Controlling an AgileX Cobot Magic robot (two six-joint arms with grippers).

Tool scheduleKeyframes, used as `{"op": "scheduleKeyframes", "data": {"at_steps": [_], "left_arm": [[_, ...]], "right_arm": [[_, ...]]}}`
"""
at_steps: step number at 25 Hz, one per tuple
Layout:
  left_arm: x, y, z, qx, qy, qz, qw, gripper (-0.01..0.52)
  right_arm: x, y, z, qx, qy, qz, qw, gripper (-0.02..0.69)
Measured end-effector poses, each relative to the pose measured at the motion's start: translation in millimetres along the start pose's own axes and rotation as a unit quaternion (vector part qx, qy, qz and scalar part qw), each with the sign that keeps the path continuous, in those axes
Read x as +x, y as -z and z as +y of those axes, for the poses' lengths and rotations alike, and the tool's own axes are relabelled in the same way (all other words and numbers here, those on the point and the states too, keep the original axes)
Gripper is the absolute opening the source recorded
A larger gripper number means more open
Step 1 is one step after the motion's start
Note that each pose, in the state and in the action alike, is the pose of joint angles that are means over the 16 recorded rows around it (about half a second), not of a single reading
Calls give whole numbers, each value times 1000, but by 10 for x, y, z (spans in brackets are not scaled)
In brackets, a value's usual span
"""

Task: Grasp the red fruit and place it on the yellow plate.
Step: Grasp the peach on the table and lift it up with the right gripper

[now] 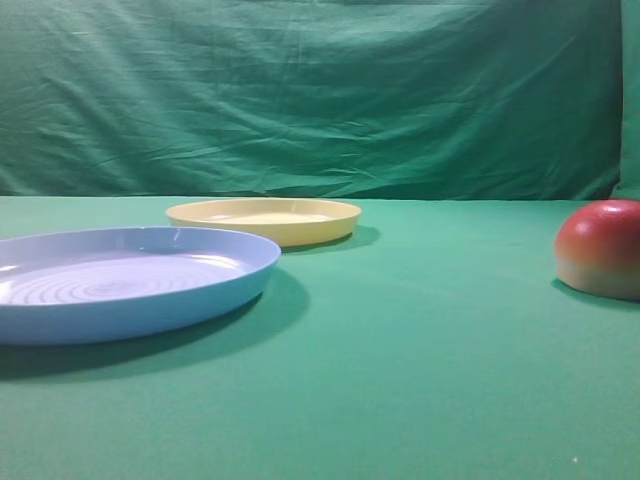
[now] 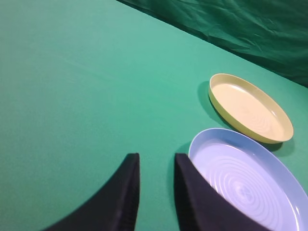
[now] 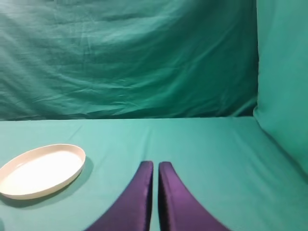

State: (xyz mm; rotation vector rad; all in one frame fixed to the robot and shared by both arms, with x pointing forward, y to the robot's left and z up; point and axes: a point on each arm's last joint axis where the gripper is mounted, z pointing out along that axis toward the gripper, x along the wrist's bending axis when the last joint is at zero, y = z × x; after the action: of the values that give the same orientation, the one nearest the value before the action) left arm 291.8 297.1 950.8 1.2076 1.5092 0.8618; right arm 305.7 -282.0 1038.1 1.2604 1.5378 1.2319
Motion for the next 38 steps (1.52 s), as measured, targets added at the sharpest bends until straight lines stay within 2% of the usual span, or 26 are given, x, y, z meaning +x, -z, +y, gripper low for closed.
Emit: {"op": "scheduleKeyframes", "data": {"at_steps": [7,17,24,31,34,38], "left_arm": [[0,0,0,0,0,0,1000,157],[0,0,0,0,0,0,1000,157],[0,0,0,0,0,0,1000,157],[0,0,0,0,0,0,1000,157],[0,0,0,0,0,0,1000,157],[0,0,0,0,0,0,1000,157]], "right_arm": [[-7,-339,285,152,40,37,987,0],[-5,-863,289,337,24,92,937,0],[131,-1147,137,394,36,129,909,0],[311,-1362,-14,412,84,149,895,6],[363,-1430,-33,406,105,150,895,50],[385,-1516,-17,391,118,143,901,184]]}}
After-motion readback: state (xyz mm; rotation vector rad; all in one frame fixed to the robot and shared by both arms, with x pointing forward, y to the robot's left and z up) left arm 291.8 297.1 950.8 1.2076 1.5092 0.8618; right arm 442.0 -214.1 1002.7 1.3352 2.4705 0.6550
